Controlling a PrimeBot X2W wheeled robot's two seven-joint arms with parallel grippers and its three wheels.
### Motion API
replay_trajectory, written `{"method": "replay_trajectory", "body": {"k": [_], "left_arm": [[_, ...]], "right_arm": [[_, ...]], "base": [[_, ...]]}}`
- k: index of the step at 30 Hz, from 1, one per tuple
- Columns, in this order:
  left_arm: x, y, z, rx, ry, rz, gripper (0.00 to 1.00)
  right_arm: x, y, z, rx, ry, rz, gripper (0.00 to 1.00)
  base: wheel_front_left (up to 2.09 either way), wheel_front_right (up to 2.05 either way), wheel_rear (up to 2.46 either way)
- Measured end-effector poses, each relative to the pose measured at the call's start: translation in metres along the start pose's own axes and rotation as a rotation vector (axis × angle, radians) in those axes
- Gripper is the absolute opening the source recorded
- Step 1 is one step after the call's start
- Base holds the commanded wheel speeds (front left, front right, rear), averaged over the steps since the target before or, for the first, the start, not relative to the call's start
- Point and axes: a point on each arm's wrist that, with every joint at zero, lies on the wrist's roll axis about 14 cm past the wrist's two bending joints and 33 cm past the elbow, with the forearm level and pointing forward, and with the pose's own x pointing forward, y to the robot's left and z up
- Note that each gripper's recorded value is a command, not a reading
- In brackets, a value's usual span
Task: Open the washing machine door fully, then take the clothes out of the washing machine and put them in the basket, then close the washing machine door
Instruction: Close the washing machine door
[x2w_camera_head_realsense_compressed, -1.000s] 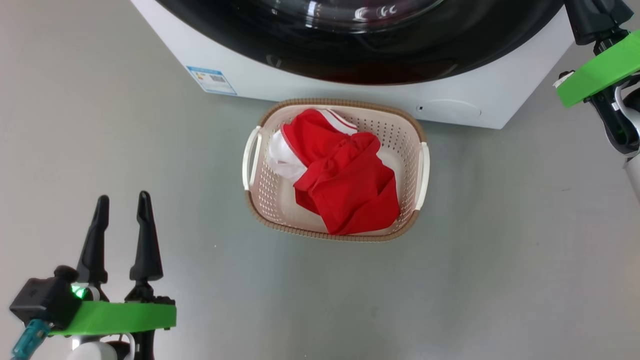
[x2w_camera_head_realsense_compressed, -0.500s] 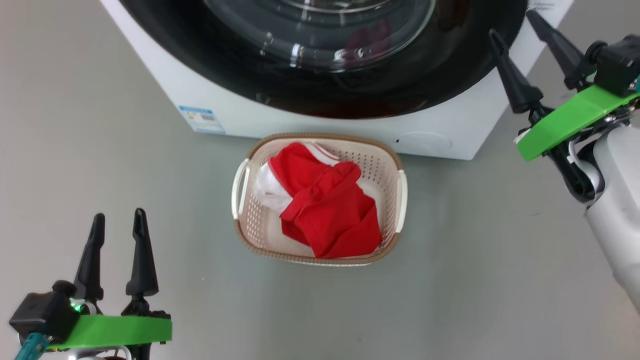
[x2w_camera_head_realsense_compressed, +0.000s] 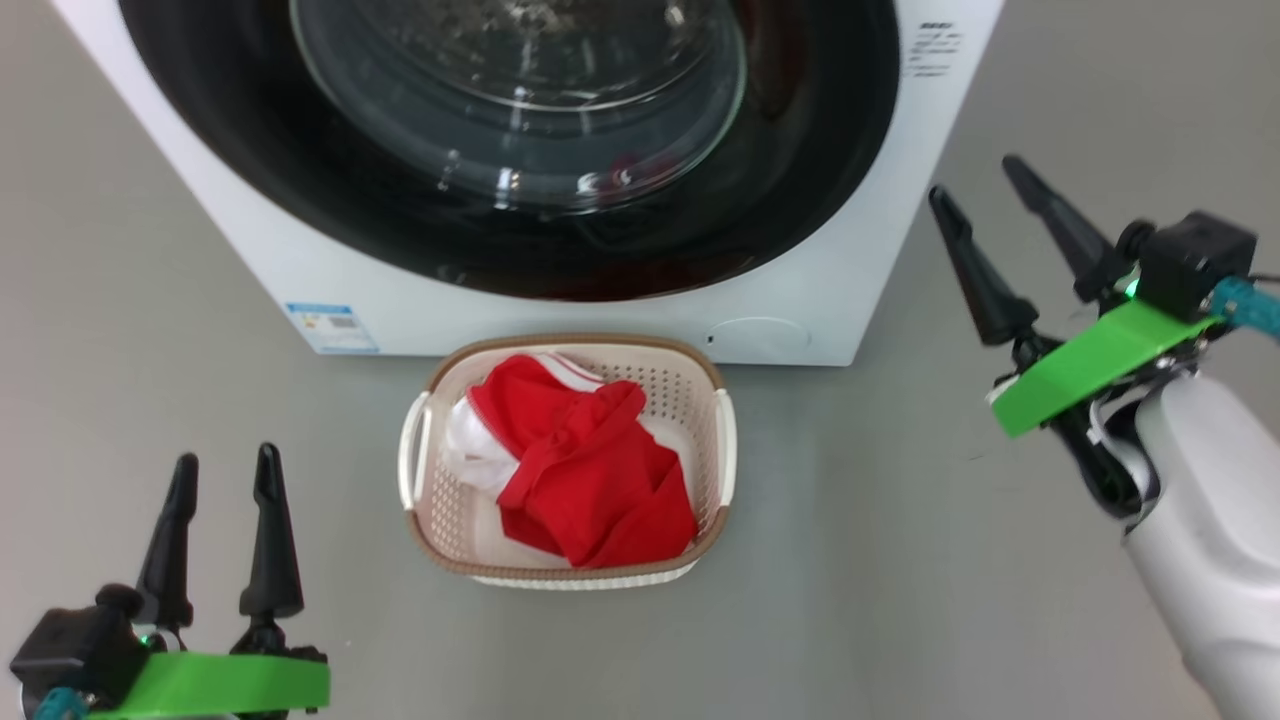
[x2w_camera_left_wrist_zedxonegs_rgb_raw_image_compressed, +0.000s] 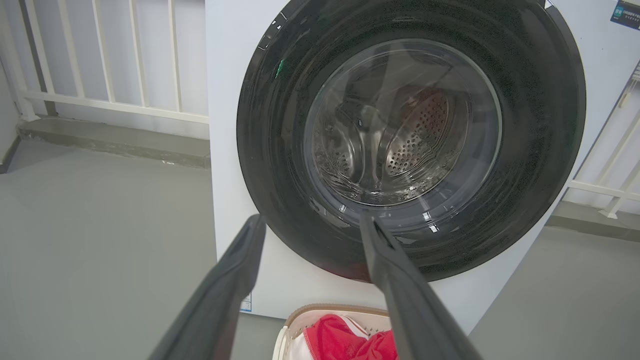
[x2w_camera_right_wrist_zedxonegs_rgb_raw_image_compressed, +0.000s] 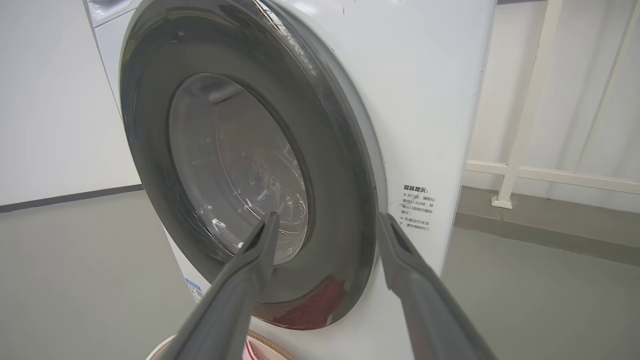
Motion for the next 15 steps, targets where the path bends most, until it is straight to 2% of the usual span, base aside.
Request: {"method": "replay_trajectory", "body": {"k": [15], "left_arm": [[-0.002,-0.026,0.005,-0.052,0.003,-0.068,1.0]], "right_arm": [[-0.064,-0.005,0.003,0.027,-0.006,-0.101,1.0]], "base": [[0.0,0.0,0.0]]}}
